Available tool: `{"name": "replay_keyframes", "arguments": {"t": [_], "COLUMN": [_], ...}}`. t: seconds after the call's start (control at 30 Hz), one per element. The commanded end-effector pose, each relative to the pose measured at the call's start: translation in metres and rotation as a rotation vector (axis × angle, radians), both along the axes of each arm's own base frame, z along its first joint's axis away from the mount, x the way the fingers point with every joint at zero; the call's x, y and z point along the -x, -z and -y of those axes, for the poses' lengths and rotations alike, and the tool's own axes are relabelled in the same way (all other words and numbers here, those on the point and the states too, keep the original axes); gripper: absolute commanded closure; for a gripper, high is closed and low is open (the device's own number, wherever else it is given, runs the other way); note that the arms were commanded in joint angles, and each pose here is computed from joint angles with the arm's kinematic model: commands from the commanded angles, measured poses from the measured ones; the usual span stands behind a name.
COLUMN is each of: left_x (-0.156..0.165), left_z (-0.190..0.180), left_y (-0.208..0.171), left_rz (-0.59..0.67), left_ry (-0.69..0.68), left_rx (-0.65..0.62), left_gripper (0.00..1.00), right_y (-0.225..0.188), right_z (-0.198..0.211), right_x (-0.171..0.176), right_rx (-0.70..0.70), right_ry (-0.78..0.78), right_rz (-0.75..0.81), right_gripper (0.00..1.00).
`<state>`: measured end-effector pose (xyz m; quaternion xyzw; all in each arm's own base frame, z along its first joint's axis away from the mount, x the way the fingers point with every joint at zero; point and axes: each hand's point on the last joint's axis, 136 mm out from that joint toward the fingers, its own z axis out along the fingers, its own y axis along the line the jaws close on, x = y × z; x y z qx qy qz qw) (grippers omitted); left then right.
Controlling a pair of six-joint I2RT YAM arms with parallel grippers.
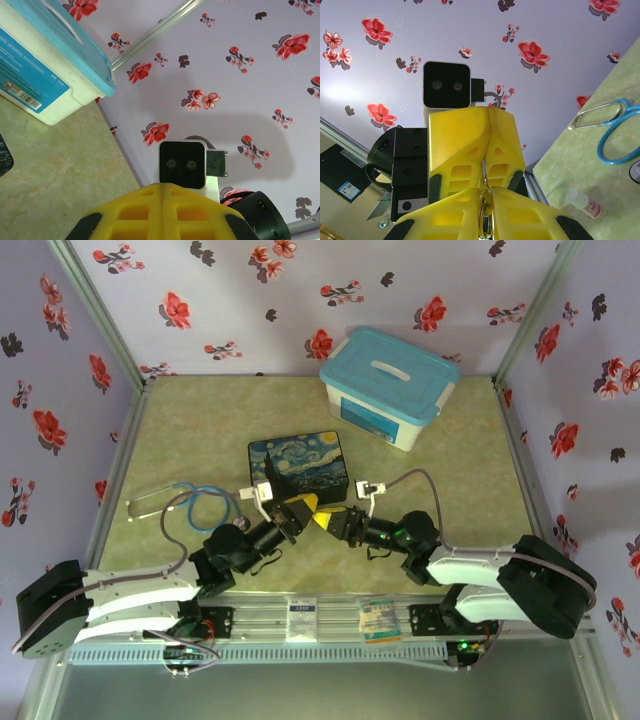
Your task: Unlock the padlock with the key
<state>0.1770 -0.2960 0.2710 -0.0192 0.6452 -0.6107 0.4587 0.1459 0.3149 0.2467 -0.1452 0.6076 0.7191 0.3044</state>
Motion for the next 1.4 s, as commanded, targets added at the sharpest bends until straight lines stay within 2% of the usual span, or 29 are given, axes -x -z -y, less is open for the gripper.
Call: {"name": "replay_keyframes", "arguments": {"t": [0.0, 0.2, 0.33, 0.47, 0.5, 0.53, 0.57, 0.6, 0.7, 0.73, 0.83, 0.9, 1.03, 1.2, 1.37], "left_x": [-0.004, -0.004, -0.005, -0.006, -0.006, -0.006, -0.006, -0.007, -0.011, -0.012, -0.021, -0.027, -0.028, -0.029, -0.038], "left_z": [-0.005, -0.006, -0.013, -0.019, -0.02, -0.021, -0.024, -0.027, -0.042, -0.047, -0.07, -0.091, -0.086, -0.062, -0.039], "left_y": [-0.001, -0.002, 0.009, 0.01, 0.01, 0.01, 0.01, 0.011, 0.013, 0.014, 0.025, 0.053, 0.088, 0.12, 0.146], "left_rz": [-0.003, 0.0, -0.008, -0.016, -0.014, -0.012, -0.012, -0.014, -0.033, -0.037, -0.126, -0.239, -0.309, -0.32, -0.378], "left_ry": [-0.027, -0.032, -0.053, -0.072, -0.073, -0.076, -0.083, -0.095, -0.156, -0.174, -0.278, -0.364, -0.326, -0.252, -0.139], "left_rx": [0.034, 0.035, 0.017, -0.005, -0.014, -0.02, -0.026, -0.032, -0.074, -0.093, -0.194, -0.341, -0.525, -0.647, -0.579], "left_gripper": [1.0, 1.0, 1.0, 0.95, 0.85, 0.69, 0.48, 0.33, 0.07, 0.03, 0.02, 0.03, 0.01, 0.0, 0.04], "right_y": [-0.022, -0.021, -0.014, -0.009, -0.008, -0.006, -0.003, 0.0, 0.024, 0.032, 0.059, 0.077, 0.109, 0.119, 0.122], "right_z": [-0.001, 0.0, 0.004, 0.005, 0.005, 0.006, 0.006, 0.006, 0.002, 0.003, 0.009, 0.019, 0.048, 0.072, 0.081], "right_x": [0.001, -0.001, -0.003, -0.004, -0.005, -0.005, -0.007, -0.008, -0.015, -0.018, -0.022, -0.026, -0.033, -0.037, -0.035], "right_rx": [-0.062, -0.061, -0.051, -0.041, -0.037, -0.032, -0.023, -0.008, 0.109, 0.153, 0.315, 0.437, 0.655, 0.68, 0.693], "right_ry": [-0.001, 0.016, 0.041, 0.053, 0.055, 0.059, 0.065, 0.072, 0.095, 0.109, 0.153, 0.195, 0.281, 0.336, 0.35], "right_rz": [0.052, 0.05, 0.043, 0.032, 0.029, 0.026, 0.021, 0.014, -0.03, -0.043, -0.067, -0.08, -0.121, -0.165, -0.168], "right_gripper": [0.88, 1.0, 1.0, 1.0, 1.0, 1.0, 1.0, 1.0, 1.0, 1.0, 1.0, 1.0, 1.0, 1.0, 1.0]}}
